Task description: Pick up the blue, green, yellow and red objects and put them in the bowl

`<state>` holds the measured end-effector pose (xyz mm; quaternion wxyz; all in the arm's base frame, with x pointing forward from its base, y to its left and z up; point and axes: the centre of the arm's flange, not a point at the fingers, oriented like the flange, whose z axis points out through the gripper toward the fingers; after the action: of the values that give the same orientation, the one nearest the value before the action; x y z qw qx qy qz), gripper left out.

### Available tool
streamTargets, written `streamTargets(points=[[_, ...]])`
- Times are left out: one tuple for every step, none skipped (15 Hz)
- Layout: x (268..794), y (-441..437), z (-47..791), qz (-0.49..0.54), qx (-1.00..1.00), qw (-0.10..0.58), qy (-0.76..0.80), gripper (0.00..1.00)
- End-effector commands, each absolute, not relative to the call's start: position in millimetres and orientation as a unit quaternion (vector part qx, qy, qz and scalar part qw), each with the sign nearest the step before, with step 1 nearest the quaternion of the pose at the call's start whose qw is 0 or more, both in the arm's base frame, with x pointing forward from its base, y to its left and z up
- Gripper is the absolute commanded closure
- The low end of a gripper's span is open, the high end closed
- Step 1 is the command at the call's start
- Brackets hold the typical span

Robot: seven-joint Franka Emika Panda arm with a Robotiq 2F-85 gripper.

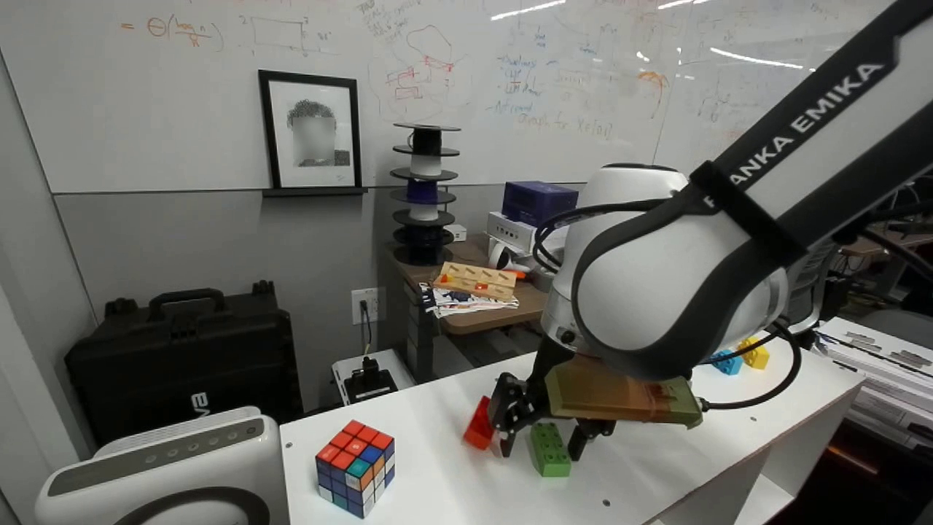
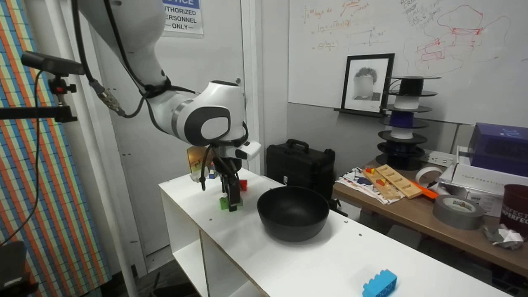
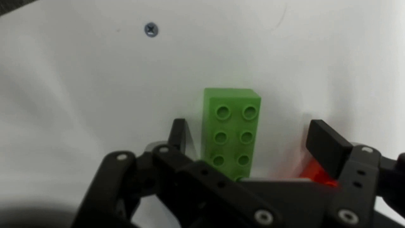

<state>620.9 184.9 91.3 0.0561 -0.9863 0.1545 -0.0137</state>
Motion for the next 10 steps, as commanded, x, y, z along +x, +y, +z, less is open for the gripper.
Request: streamTargets(points=[[620, 187, 86, -0.008, -0.986, 0.049, 0.158, 0.34], [619, 185, 86, -0.01, -0.987, 0.044, 0.156, 0.41], [618, 184, 88, -0.01, -0.987, 0.04, 0.156, 0.51], [617, 185, 92, -0.011, -0.987, 0.039, 0.153, 0.58], [616, 187, 97, -0.012, -0.987, 0.039, 0.153, 0.66], [613, 189, 104, -0.008, -0.987, 0.037, 0.153, 0.73], [612, 189, 108, -0.009, -0.988, 0.032, 0.153, 0.8], [612, 187, 116, -0.012, -0.987, 0.025, 0.157, 0.85], [611, 185, 123, -0.016, -0.987, 0.012, 0.162, 0.86], [611, 182, 130, -0.021, -0.985, 0.005, 0.169, 0.89]])
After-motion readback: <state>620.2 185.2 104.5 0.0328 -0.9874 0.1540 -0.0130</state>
